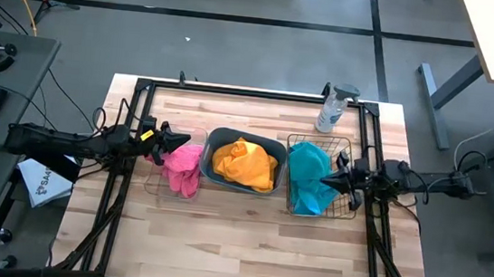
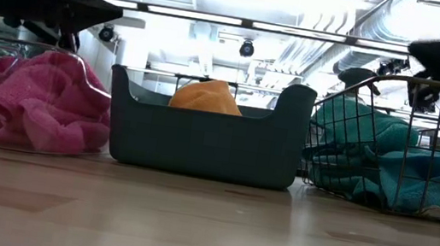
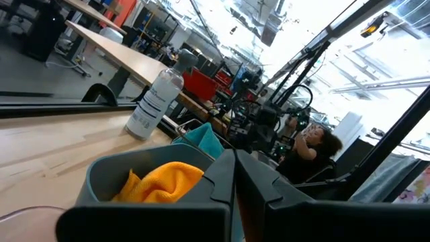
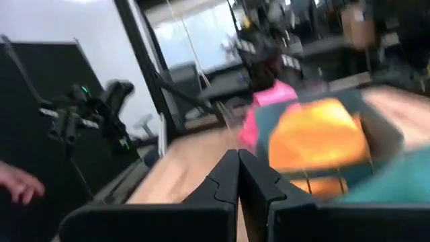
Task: Sort microfiber towel by color & place in baskets
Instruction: Return to Home Position
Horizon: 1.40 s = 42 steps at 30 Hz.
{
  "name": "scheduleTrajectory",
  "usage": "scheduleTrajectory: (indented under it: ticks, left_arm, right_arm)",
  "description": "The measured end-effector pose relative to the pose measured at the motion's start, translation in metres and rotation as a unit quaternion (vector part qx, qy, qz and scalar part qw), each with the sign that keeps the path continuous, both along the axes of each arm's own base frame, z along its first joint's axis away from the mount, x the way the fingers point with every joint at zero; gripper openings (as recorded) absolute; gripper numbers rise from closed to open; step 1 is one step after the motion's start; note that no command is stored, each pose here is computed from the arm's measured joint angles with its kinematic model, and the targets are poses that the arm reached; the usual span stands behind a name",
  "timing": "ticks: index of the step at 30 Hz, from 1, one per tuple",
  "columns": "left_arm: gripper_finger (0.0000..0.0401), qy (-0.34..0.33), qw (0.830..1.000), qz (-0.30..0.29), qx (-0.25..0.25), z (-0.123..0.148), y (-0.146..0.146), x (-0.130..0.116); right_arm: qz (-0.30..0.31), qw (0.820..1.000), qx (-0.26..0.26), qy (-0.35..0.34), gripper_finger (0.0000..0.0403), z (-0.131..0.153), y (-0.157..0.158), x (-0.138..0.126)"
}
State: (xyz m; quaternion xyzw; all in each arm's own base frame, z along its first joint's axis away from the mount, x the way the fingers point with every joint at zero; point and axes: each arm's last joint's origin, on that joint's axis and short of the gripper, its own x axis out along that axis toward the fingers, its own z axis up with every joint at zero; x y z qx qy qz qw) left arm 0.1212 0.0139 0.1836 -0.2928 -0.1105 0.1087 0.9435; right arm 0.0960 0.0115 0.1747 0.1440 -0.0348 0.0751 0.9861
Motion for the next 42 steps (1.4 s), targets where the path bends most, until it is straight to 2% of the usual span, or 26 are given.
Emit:
scheduleTrajectory:
  ticks: [3, 7, 27, 38, 42]
  left_arm:
    - [0.0000, 0.000, 1.000, 0.000, 0.000, 0.000, 0.000, 0.000]
    - [0.0000, 0.000, 1.000, 0.000, 0.000, 0.000, 0.000, 0.000]
    - [0.0000, 0.005, 1.000, -0.001, 0.000, -0.001, 0.000, -0.003]
    - [0.0000, -0.057, 0.998, -0.001, 0.004, 0.008, -0.002, -0.028]
    - [0.0000, -0.082, 0.997, -0.002, 0.004, 0.012, -0.003, -0.030]
  right_arm:
    - [-0.008, 0.999, 0.014, 0.041, 0.0000, -0.007, 0.000, 0.001]
    - [-0.009, 0.998, 0.019, 0.051, 0.0000, -0.009, 0.000, 0.002]
    - [-0.011, 0.999, 0.023, 0.037, 0.0000, -0.006, -0.001, 0.001]
    - [-0.011, 0.999, 0.023, 0.042, 0.0000, -0.007, -0.001, 0.001]
    - [-0.011, 0.999, 0.023, 0.042, 0.0000, -0.007, -0.001, 0.001]
